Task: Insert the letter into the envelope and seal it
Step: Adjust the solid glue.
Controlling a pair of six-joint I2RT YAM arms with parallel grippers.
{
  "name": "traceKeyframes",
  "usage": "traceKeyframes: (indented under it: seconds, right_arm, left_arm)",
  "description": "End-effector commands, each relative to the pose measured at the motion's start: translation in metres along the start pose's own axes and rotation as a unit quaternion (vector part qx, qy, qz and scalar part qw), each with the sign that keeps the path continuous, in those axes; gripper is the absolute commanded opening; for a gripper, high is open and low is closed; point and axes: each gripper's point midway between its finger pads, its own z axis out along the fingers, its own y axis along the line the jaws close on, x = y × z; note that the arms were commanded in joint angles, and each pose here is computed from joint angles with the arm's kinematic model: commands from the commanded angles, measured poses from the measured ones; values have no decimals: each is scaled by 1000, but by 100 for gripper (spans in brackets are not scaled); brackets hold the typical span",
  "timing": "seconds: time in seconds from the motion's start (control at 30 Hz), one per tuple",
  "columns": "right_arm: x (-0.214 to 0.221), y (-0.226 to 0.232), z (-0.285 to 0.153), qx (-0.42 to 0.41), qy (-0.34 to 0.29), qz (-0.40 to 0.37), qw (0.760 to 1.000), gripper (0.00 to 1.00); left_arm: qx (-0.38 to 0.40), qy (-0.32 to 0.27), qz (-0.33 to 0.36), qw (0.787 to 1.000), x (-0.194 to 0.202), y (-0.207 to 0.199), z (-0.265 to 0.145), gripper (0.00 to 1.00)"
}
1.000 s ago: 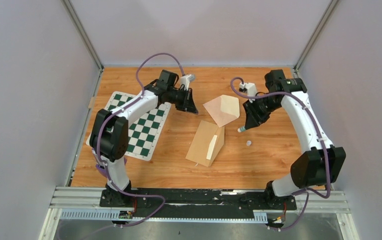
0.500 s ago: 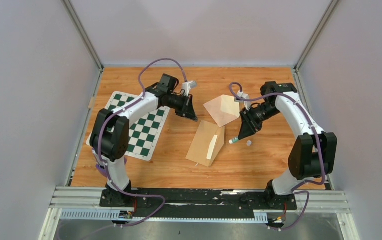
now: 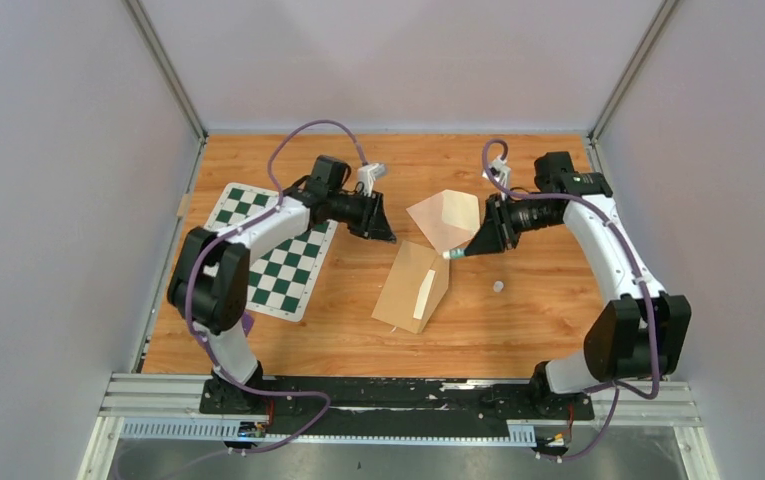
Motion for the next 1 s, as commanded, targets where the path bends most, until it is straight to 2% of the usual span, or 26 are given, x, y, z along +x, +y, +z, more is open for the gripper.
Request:
traceKeyframes:
  seconds: [0.0,0.07,0.17,0.3,0.37,0.57,0.67,0.8,0.87,0.97]
  right_arm:
    - [-100,12,-31,56,-174,-18,983,0]
    - [-145,17,-51,109,-266,-51,956,0]
    - [-202,13,-78,183,-392,-61,899,0]
    - [-247,0,-71,210,-433,-38,876,0]
    - [-264,2,-68,209,-456,-49,864,0]
    - [-316,10,-67,228,-526,-62,817,0]
    - [-333,15,-70,219,-544,-65,808,0]
    - [-338,31,-59,184,-537,-91,818,0]
    - [-338,38,-50,171,-531,-102,823,0]
    - [-337,46,-35,157,-523,-111,830,0]
  left_arm:
    - [-42,-219,84,971,-90,-40,-58,46]
    - [-48,-258,93,960,-112,-55,-75,49]
    - [-38,-300,114,946,-147,-83,-97,50]
    - [30,-325,169,930,-177,-130,-115,54]
    - [42,-342,168,924,-193,-142,-122,59]
    - [25,-412,50,910,-246,-151,-147,64]
    - [10,-428,-13,904,-255,-148,-151,65]
    - [-41,-461,-152,873,-261,-118,-159,59]
    - [-33,-462,-182,868,-261,-117,-158,57]
    - [-10,-466,-172,868,-267,-129,-159,57]
